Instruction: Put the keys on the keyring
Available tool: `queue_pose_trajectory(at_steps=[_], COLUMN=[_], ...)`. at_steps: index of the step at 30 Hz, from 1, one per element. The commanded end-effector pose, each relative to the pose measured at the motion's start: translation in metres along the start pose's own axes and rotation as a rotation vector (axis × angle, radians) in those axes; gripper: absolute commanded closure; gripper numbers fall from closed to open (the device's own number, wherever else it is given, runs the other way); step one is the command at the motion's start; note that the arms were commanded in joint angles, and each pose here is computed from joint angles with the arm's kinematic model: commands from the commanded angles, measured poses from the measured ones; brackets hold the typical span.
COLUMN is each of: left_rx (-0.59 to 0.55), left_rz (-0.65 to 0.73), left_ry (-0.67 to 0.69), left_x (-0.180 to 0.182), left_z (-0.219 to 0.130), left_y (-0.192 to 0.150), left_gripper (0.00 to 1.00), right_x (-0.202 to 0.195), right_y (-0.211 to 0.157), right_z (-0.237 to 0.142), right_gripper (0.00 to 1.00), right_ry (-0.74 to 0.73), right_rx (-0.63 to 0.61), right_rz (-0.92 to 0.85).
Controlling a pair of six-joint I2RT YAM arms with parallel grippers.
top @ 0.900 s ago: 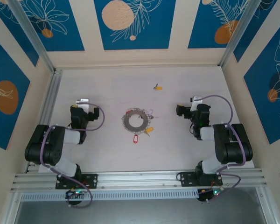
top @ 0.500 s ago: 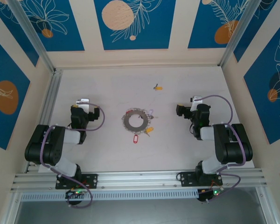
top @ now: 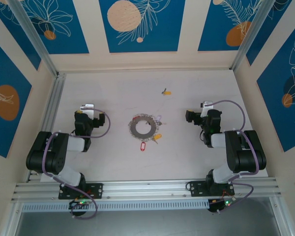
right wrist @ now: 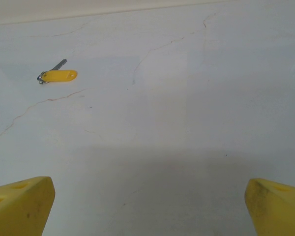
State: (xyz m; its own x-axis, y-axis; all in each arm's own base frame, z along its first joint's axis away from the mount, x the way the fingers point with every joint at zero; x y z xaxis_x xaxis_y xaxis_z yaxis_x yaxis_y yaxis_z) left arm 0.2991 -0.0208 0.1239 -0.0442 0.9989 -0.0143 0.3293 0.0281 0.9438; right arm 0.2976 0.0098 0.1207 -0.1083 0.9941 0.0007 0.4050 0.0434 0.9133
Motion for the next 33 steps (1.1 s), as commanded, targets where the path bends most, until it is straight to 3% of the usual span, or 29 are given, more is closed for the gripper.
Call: queue_pose_trajectory(at_steps=[1, 18, 20, 23, 26, 28, 33], left_rx=[-0.014, -0.009, -0.028, -0.016, 0.017, 0.106, 0.342], left_rz=[0.02, 0.012, 0.023, 0.054, -0.03, -0.129, -0.253], left_ry=[-0.018, -0.02, -0.03, -0.027, -0.013, -0.052, -0.414], left_x=[-0.002, -0.001, -0.002, -0.01, -0.03, -0.048, -0.086], left_z=[0.001, 0.001, -0.004, -0.025, -0.053, -0.068, -0.07], left_y=[0.001, 0.001, 0.007, 0.035, 0.074, 0.092, 0.097], left_gripper=[0.0, 0.0, 0.0, 0.0, 0.0, 0.0, 0.0], right_x=[-0.001, -0.001, -0.002, 0.015, 0.036, 0.054, 0.1], right_y=[0.011, 0.011, 0.015, 0.032, 0.059, 0.071, 0.079], right_z=[0.002, 0.002, -0.003, -0.017, -0.033, -0.038, -0.052], right_gripper=[0.01, 0.01, 0.01, 0.01, 0.01, 0.01, 0.01], right_ry=[0.008, 0.004, -0.11, -0.118, -0.009, 0.141, 0.434], right_rx=[-0.045, -0.047, -0.055, -0.061, 0.001, 0.113, 0.292], right_rz=[0.008, 0.006, 0.021, -0.065, -0.046, -0.006, 0.021])
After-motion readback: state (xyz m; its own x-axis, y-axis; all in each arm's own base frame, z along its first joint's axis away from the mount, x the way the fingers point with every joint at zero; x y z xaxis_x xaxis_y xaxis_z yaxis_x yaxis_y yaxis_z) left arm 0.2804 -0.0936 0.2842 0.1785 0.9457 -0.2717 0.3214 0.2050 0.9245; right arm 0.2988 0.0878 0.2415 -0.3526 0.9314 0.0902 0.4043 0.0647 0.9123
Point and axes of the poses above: each hand's point on the last joint's axis, 136 mm out from that joint toward the fingers, its own z axis out along the fingers, its own x axis along the line the jaws close on, y = z × x, the point moved 10 cm from there along -z, back along the fingers, and after that the axes turned 7 degrees about -z, right-handed, at the moved point
